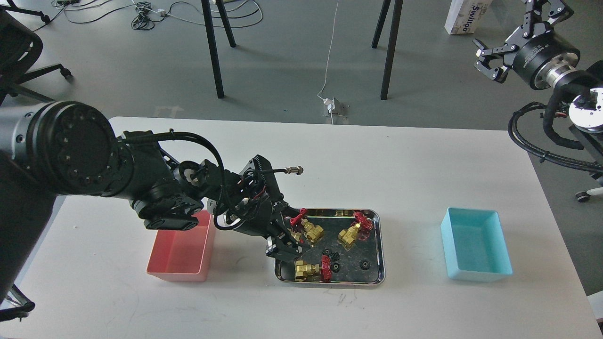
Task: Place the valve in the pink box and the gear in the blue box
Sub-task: 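Lower the left gripper and grasp a brass valve with red handle, then lift the valve and carry it over the pink box, then lower the valve into the pink box and open the left gripper, then withdraw the left gripper upward away from the pink box, then reach the right gripper down over the metal tray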
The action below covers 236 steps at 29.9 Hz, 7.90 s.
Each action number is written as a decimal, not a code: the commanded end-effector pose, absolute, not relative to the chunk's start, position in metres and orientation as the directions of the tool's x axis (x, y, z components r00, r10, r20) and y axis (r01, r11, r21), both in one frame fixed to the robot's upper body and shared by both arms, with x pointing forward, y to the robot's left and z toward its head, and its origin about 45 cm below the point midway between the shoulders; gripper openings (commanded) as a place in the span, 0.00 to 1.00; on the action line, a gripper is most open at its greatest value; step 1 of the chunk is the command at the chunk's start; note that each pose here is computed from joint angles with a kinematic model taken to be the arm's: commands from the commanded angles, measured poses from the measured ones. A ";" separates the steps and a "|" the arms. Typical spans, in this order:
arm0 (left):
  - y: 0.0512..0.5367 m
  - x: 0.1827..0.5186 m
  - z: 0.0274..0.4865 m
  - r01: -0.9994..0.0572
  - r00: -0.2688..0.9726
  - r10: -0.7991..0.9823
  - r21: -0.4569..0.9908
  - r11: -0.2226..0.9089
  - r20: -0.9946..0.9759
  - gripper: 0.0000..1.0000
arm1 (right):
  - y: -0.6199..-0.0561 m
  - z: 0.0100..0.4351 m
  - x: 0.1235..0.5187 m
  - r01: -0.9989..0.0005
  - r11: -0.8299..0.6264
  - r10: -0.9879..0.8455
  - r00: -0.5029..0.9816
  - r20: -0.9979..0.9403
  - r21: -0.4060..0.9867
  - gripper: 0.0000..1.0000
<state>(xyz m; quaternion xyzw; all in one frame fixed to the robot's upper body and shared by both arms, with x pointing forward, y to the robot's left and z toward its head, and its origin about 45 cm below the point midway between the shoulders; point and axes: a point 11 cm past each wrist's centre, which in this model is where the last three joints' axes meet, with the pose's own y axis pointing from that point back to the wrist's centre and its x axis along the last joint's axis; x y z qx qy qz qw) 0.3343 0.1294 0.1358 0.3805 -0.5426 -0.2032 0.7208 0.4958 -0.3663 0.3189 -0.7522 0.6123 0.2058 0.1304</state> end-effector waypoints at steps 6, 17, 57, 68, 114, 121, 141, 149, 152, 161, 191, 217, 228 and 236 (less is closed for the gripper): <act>0.137 0.339 0.120 -0.146 0.326 -0.699 0.764 0.628 0.637 0.84 | -0.374 0.308 0.491 -0.976 -0.203 -0.873 0.142 -0.467 0.081 0.99; 0.139 0.333 0.111 -0.128 0.326 -0.708 0.772 0.623 0.626 0.77 | -0.379 0.296 0.486 -0.975 -0.195 -0.874 0.125 -0.469 0.103 0.99; 0.149 0.336 0.104 -0.146 0.308 -0.707 0.766 0.626 0.636 0.40 | -0.385 0.277 0.478 -0.974 -0.181 -0.874 0.094 -0.477 0.138 0.99; 0.151 0.336 0.104 -0.145 0.309 -0.709 0.768 0.624 0.634 0.33 | -0.387 0.271 0.475 -0.973 -0.177 -0.873 0.086 -0.479 0.149 0.99; 0.300 0.328 0.214 -0.399 0.441 -0.471 0.637 0.659 0.764 0.31 | -0.297 0.418 0.511 -0.911 -0.408 -0.827 0.395 -0.399 -0.056 0.99; 0.332 0.312 0.209 -0.416 0.463 -0.481 0.661 0.624 0.745 0.31 | -0.305 0.388 0.508 -0.918 -0.396 -0.832 0.361 -0.421 -0.005 0.99; 0.373 0.290 0.163 -0.387 0.527 -0.535 0.747 0.540 0.660 0.31 | -0.318 0.363 0.502 -0.927 -0.373 -0.838 0.320 -0.442 0.035 0.99; 0.366 0.286 0.142 -0.371 0.543 -0.525 0.748 0.551 0.656 0.32 | -0.320 0.356 0.500 -0.929 -0.368 -0.838 0.311 -0.448 0.046 0.99; 0.359 0.284 0.133 -0.359 0.546 -0.520 0.744 0.563 0.657 0.33 | -0.322 0.353 0.499 -0.930 -0.365 -0.840 0.305 -0.449 0.051 0.99; 0.363 0.287 0.127 -0.365 0.541 -0.532 0.752 0.550 0.651 0.39 | -0.326 0.349 0.497 -0.932 -0.358 -0.842 0.295 -0.450 0.059 0.99; 0.259 0.367 0.279 -0.663 0.565 0.316 0.191 0.724 0.762 0.84 | -0.291 0.306 0.482 -0.844 -0.471 -0.873 0.488 -0.001 0.256 0.99; 0.109 0.410 0.312 -0.665 0.740 0.412 -0.488 0.565 -0.531 0.99 | -0.153 0.173 0.325 -0.124 -0.310 0.643 0.703 0.304 0.943 0.97; 0.099 0.404 0.296 -0.698 0.705 0.407 -0.462 0.548 -0.581 0.99 | -0.134 0.149 0.311 -0.095 -0.245 0.762 0.597 0.252 0.965 0.55; 0.094 0.405 0.295 -0.719 0.684 0.427 -0.446 0.533 -0.591 0.99 | -0.133 0.133 0.312 -0.093 -0.220 0.763 0.603 0.231 0.971 0.55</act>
